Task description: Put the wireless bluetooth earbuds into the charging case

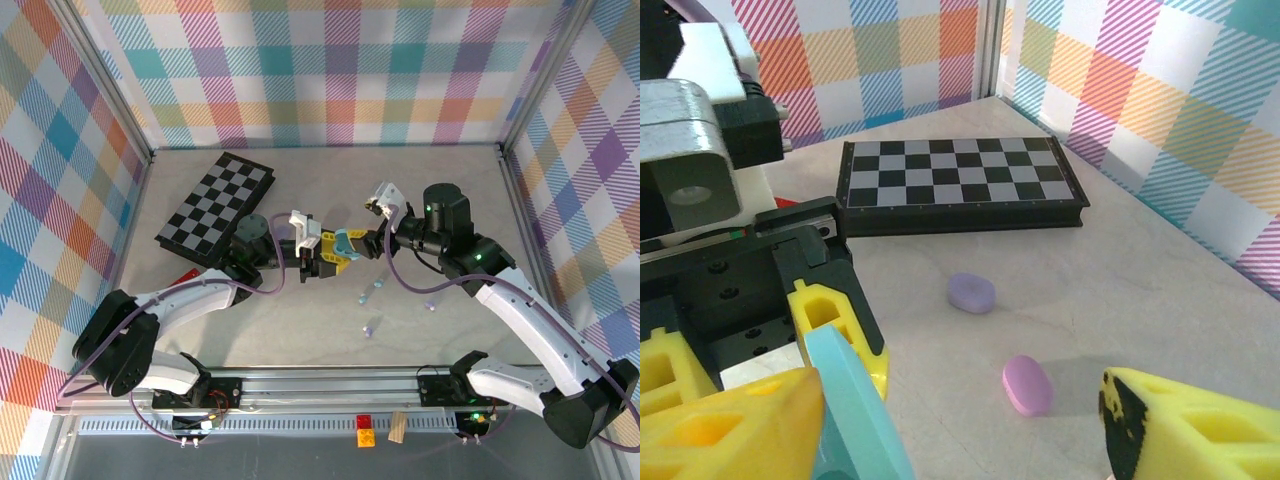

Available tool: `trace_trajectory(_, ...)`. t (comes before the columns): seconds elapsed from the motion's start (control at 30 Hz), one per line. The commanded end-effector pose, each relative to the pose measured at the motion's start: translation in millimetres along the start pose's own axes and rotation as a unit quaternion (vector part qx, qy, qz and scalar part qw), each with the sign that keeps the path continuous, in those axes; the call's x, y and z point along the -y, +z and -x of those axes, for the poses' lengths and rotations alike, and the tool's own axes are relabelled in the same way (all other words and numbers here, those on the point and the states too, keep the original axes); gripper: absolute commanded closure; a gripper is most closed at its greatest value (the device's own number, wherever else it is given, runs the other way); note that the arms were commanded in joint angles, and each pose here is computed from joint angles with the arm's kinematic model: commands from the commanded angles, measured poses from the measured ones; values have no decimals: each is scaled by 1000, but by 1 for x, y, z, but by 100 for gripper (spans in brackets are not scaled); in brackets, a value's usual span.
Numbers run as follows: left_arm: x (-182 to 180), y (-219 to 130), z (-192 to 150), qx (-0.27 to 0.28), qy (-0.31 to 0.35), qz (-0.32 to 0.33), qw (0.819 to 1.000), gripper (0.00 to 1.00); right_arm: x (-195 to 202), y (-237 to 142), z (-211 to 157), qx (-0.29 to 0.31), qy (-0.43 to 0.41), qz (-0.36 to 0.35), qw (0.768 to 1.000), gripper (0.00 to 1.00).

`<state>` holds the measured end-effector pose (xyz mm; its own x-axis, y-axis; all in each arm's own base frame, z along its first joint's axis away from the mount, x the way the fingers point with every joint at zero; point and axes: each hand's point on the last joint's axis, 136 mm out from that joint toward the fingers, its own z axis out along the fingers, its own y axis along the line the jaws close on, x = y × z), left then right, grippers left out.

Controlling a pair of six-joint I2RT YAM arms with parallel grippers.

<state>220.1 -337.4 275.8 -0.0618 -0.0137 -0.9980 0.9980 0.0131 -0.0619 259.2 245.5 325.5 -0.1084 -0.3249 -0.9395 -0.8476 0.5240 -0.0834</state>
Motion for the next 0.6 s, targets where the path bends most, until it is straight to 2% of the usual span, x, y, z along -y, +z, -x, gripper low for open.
trace_trajectory(0.0,19,-5,22,22,47,-33,998,75,9,2,-4,-7,14,-15,1000,33)
trace_trajectory(0.17,19,-5,22,21,48,-31,998,75,0,4,-4,-11,6,14,1000,41)
trace_trajectory(0.4,16,-5,21,19,45,-26,998,75,-10,4,-12,-31,4,47,998,43)
trace_trajectory(0.57,13,-5,19,17,42,-21,999,75,-18,0,-8,-21,-4,64,998,44)
